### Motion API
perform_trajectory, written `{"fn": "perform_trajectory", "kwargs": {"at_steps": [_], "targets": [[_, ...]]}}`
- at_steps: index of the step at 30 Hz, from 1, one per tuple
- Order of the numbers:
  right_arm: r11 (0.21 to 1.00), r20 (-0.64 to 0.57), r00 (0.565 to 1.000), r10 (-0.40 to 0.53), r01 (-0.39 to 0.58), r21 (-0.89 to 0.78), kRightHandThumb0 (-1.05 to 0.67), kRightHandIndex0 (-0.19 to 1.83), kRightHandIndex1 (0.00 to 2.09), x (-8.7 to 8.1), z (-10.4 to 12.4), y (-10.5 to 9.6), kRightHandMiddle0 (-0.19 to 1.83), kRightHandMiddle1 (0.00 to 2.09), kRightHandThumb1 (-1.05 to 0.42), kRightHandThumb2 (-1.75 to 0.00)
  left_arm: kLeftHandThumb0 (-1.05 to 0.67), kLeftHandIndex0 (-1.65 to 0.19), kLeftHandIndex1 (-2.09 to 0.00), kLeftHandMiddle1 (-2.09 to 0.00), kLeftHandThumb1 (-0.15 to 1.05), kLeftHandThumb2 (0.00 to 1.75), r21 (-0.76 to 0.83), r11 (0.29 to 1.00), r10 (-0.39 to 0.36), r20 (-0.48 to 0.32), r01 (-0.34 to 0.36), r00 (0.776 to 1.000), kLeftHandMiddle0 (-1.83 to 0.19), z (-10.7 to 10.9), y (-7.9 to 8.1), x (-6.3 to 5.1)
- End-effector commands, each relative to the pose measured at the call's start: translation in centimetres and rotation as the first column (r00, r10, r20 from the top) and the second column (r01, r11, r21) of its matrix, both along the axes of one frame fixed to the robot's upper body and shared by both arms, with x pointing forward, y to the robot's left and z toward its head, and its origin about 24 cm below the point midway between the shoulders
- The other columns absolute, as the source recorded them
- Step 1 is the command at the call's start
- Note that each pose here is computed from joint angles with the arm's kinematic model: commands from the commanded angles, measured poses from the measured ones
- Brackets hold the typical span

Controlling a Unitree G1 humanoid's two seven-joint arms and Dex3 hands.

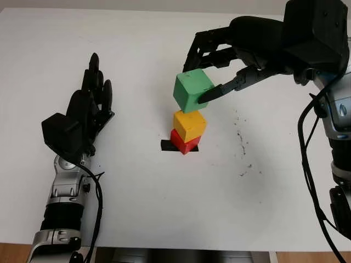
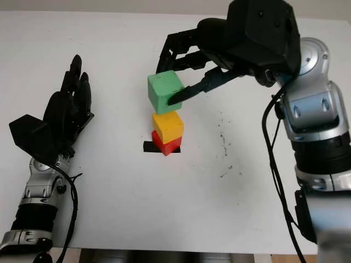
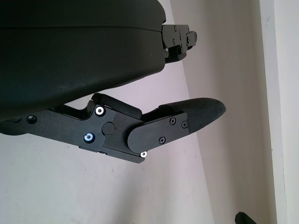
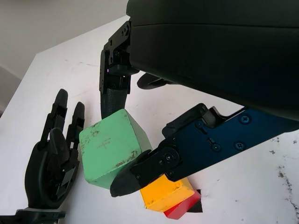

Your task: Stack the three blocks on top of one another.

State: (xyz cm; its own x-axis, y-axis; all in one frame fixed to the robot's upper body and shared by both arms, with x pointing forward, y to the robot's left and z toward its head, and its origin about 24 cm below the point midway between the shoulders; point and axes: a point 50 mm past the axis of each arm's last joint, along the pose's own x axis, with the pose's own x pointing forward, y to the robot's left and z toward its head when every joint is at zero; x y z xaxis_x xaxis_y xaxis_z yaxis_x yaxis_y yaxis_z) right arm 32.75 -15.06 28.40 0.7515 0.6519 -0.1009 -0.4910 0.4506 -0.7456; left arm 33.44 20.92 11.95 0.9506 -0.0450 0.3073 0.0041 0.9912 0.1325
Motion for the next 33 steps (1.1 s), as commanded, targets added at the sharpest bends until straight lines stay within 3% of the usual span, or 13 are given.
{"fn": "perform_trajectory", "kwargs": {"at_steps": [1,33], "targets": [[1.000,0.029,0.999,0.013,-0.013,-0.004,-0.52,0.38,0.04,-0.39,0.04,0.05,0.32,1.67,-1.00,-0.06,-0.70,0.11,-0.05,-0.05,1.05,0.69,0.002,1.000,-0.001,0.003,0.001,1.000,0.13,-0.22,0.04,-0.15],[0.998,-0.020,1.000,0.016,-0.017,-0.053,-0.54,0.39,0.04,0.36,-0.90,-0.52,0.31,1.69,-0.99,-0.05,-0.69,0.10,-0.05,-0.05,1.05,0.69,0.011,1.000,0.013,0.011,-0.013,1.000,0.11,-0.05,0.05,-0.23]]}}
